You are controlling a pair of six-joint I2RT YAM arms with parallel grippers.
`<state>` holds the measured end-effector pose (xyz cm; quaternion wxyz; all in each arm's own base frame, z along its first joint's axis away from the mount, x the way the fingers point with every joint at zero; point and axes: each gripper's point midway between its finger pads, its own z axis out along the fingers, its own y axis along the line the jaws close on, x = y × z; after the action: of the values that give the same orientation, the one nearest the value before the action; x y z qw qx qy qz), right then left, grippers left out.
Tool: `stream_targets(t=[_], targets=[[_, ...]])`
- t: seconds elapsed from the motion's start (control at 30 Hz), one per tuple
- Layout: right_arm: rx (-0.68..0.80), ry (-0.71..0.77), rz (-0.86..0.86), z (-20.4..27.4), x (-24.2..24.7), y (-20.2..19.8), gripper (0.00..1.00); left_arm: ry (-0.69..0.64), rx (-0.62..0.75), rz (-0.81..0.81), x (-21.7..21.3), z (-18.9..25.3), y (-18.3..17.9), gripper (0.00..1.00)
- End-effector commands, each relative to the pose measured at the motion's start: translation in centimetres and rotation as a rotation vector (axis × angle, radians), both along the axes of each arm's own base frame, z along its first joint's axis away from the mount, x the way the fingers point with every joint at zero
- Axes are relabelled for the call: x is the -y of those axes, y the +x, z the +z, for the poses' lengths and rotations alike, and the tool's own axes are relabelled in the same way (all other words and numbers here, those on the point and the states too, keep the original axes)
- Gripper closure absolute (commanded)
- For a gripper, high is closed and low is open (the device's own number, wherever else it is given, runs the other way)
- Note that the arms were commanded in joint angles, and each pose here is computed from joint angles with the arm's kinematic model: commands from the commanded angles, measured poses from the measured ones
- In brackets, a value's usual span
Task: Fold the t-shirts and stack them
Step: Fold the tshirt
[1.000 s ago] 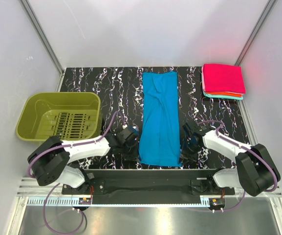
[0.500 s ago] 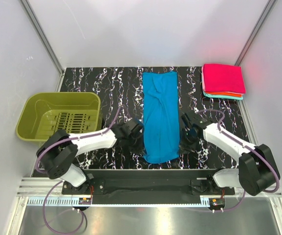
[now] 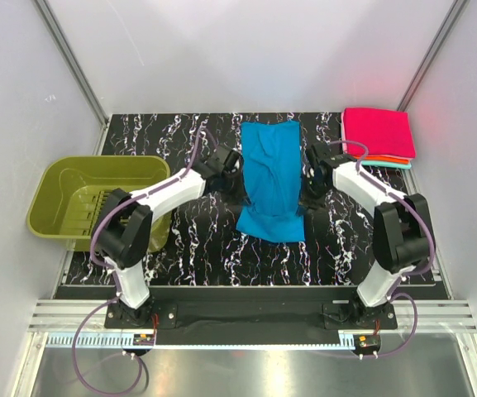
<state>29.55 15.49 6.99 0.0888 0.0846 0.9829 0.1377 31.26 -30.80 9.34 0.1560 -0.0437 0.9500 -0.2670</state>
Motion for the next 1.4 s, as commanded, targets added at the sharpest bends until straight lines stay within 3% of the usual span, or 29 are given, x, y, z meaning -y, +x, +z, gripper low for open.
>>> stream_targets(t=[0.0, 0.27, 0.57, 1.37], targets=[[0.113, 0.024, 0.088, 1.9, -0.1, 4.5, 1.0, 0.004, 0.092, -0.014, 0.3, 1.4, 4.3, 1.0], [0.167, 0.025, 0.136, 2.0, 0.6, 10.2, 1.0, -0.035, 0.119, 0.017, 0.0, 1.0, 11.2, 1.0], [0.248, 0.038, 0.122, 3.4, 1.4, 15.2, 1.0, -0.082, 0.171, 0.055, -0.1, 1.7, 16.5, 1.0], [0.341, 0.098, 0.132, 3.1, 2.2, 22.2, 1.0, -0.225, 0.204, 0.1, -0.8, 0.4, 23.0, 1.0]])
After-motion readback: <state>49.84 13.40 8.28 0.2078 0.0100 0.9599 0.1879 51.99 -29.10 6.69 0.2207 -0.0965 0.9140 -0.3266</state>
